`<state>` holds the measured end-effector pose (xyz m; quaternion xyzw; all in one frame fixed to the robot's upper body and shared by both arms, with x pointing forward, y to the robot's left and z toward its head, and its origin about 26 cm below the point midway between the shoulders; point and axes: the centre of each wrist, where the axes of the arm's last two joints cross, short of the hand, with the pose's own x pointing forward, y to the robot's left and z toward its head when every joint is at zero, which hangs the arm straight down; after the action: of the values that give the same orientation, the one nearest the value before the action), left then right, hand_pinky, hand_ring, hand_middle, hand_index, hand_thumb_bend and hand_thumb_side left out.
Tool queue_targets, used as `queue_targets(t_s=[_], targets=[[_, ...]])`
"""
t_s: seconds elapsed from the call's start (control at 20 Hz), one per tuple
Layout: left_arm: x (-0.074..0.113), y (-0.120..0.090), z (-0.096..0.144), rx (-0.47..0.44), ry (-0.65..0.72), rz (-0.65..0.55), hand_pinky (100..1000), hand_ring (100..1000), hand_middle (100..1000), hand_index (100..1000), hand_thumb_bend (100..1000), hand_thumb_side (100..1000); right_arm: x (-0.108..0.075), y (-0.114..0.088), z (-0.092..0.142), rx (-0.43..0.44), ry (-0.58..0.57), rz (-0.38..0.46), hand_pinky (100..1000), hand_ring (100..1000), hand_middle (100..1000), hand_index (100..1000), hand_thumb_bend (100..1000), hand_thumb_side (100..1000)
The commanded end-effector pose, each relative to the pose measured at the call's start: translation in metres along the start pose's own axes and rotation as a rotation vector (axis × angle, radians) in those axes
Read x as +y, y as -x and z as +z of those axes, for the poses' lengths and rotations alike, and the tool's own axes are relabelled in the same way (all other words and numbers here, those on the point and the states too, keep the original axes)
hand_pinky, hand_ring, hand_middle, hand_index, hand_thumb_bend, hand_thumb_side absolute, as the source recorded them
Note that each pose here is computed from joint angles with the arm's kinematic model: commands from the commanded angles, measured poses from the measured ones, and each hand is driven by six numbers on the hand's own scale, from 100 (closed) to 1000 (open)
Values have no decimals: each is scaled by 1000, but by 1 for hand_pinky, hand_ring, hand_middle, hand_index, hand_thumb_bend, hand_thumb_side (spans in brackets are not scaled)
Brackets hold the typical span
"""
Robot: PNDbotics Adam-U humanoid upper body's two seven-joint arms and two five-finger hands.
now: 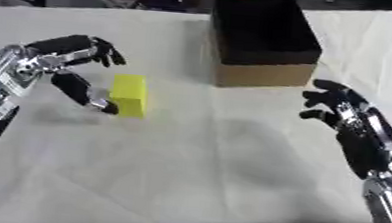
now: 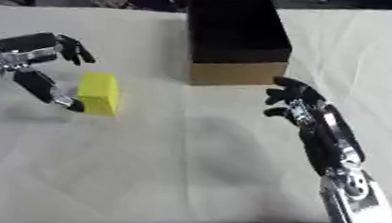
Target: Pick up objects on the table and place them in the box.
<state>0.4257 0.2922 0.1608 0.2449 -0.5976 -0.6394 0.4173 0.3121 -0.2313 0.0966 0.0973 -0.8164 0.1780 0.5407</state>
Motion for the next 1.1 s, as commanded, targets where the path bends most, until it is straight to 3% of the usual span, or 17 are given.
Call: queue_targets(t_s=[0.05,0.65,1.1], targets=[[11,0,-3,2,-49,-41,767,726,732,828,739,409,-2,-5,-3,-18,-8,12,667,856,563,831,100,703],[1,-1,-18,13,-61,-64,754,702,696,811,727,395,0,-4,-3,-16,-11,8,667,856,563,831,100,705],[-6,2,-21,37,-28,-74,730,629,594,755,711,378,0,-3,-3,-12,-12,6,667,856,563,831,100,709]])
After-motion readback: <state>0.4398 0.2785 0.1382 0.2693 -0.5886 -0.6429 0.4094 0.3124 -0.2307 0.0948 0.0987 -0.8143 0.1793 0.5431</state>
